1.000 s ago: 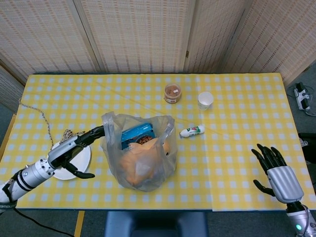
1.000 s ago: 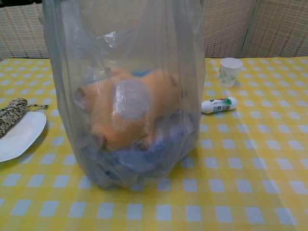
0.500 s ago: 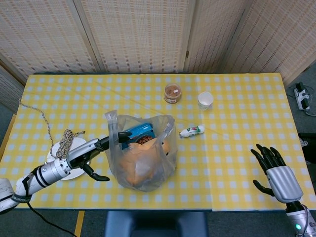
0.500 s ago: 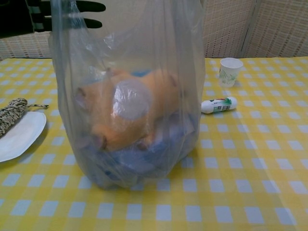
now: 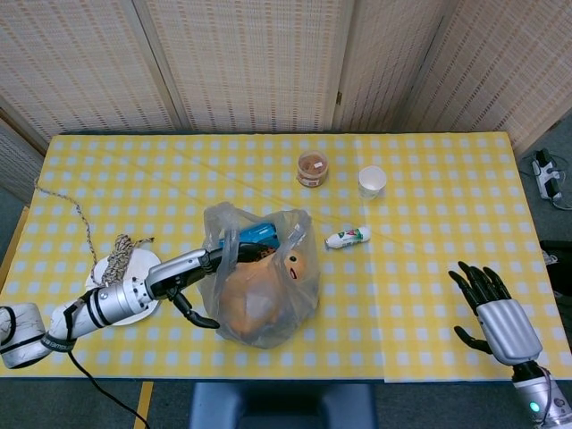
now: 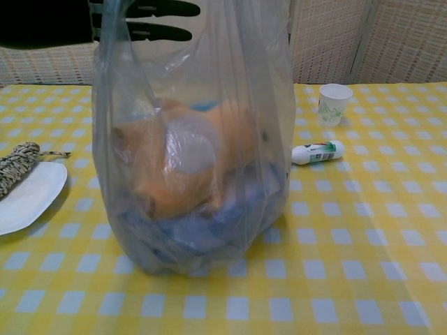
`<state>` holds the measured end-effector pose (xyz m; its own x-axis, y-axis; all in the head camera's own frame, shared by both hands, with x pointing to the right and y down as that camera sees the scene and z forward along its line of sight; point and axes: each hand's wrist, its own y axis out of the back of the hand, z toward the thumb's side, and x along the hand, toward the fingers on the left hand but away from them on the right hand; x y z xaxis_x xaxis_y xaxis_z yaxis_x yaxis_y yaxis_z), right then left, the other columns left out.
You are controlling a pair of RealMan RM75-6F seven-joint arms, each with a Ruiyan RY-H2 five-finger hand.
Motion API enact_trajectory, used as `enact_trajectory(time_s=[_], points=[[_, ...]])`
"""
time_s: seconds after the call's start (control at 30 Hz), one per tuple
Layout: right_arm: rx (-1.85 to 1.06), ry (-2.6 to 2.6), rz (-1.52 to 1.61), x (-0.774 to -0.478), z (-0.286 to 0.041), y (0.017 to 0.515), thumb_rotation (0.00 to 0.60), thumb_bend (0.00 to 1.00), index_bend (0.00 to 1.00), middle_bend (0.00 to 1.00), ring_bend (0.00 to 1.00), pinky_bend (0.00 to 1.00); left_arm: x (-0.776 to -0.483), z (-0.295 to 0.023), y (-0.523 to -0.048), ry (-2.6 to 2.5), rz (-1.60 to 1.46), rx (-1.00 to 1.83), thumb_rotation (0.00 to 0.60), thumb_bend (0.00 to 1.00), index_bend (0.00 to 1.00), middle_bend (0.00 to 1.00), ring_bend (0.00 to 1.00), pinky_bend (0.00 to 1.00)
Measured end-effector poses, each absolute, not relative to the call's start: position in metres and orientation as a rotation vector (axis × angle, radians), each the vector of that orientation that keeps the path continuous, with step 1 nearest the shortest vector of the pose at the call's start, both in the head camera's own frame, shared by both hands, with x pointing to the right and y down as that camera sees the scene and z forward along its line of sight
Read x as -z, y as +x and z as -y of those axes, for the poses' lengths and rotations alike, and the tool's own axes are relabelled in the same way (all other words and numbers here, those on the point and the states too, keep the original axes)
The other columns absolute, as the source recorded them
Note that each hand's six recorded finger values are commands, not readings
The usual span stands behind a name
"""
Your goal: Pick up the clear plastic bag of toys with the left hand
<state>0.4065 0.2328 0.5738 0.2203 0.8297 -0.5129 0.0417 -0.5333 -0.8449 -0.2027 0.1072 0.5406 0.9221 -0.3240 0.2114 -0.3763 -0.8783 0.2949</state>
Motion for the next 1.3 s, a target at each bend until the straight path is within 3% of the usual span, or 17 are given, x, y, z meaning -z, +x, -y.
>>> enact_trajectory(time_s=[0.93, 1.3], points=[[-1.390, -1.808, 0.807, -0.573, -0.234, 0.411, 0.600, 0.28, 0.00, 0.00, 0.00, 0.00, -0.542, -0.081, -0.133, 2.573, 0.415, -0.118, 0.600, 0.19, 0.00, 0.00, 0.00, 0.05], [-1.397, -1.804, 0.816, -0.573, -0.232, 0.414, 0.600, 0.28, 0.00, 0.00, 0.00, 0.00, -0.544, -0.081, -0.119, 2.524, 0.370, -0.105, 0.600, 0.19, 0.00, 0.00, 0.00, 0.12]])
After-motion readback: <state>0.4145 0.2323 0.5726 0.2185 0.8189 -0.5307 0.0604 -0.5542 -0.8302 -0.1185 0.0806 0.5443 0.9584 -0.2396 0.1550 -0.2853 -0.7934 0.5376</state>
